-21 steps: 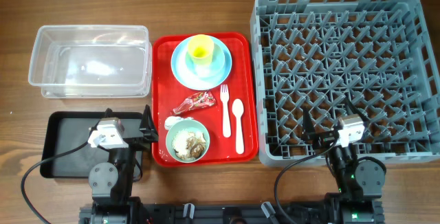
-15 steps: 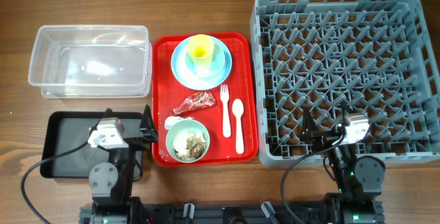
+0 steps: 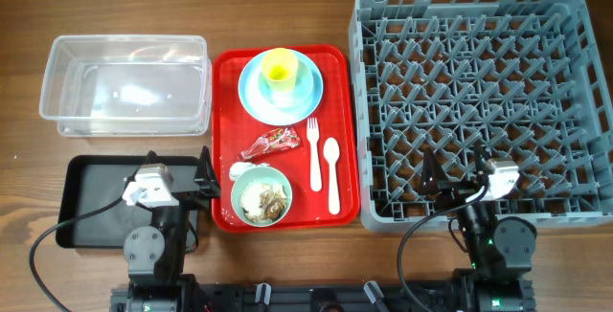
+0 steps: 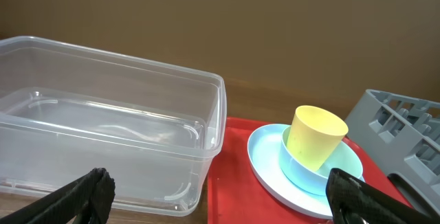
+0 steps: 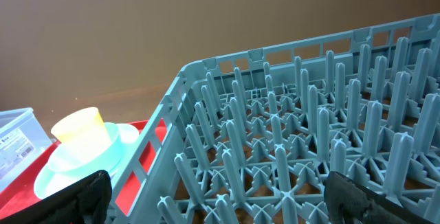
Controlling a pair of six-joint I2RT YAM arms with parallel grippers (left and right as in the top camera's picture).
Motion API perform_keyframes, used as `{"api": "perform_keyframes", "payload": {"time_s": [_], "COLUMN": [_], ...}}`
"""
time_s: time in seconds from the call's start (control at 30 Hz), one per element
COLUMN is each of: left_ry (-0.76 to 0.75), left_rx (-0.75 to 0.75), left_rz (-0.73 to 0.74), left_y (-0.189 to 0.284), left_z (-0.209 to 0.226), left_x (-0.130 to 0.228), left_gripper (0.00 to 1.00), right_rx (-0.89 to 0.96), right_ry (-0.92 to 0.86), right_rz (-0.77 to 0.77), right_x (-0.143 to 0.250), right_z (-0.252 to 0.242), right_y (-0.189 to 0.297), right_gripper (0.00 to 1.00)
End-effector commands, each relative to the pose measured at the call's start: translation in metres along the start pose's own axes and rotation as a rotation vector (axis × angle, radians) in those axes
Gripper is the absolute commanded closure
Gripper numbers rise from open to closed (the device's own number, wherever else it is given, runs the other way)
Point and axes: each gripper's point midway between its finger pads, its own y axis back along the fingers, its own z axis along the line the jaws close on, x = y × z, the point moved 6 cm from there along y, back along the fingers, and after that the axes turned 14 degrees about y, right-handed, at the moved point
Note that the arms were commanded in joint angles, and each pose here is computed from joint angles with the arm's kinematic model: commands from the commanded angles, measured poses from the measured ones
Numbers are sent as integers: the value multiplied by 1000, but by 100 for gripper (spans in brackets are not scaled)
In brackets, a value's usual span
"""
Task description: Sort waste into correct bins and load items into the dishwasher rack
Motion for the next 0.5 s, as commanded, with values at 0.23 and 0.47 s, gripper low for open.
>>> {"api": "perform_keyframes", "payload": {"time_s": [0.23,0.47], "left_ry": [-20,-19], "left_rx": [10,10], "left_rz": [6,6], "left_y": [0,0], "left_z": [-1,-1], "left_x": [1,1], "left_gripper": [0,0], "right_rx": [15,-13], "right_ry": [-9,-59], "right_rz": [-31,-31], "right_x": [-11,-12], "right_z": [-1,2], "right_y": [3,3], "right_gripper": [0,0]}}
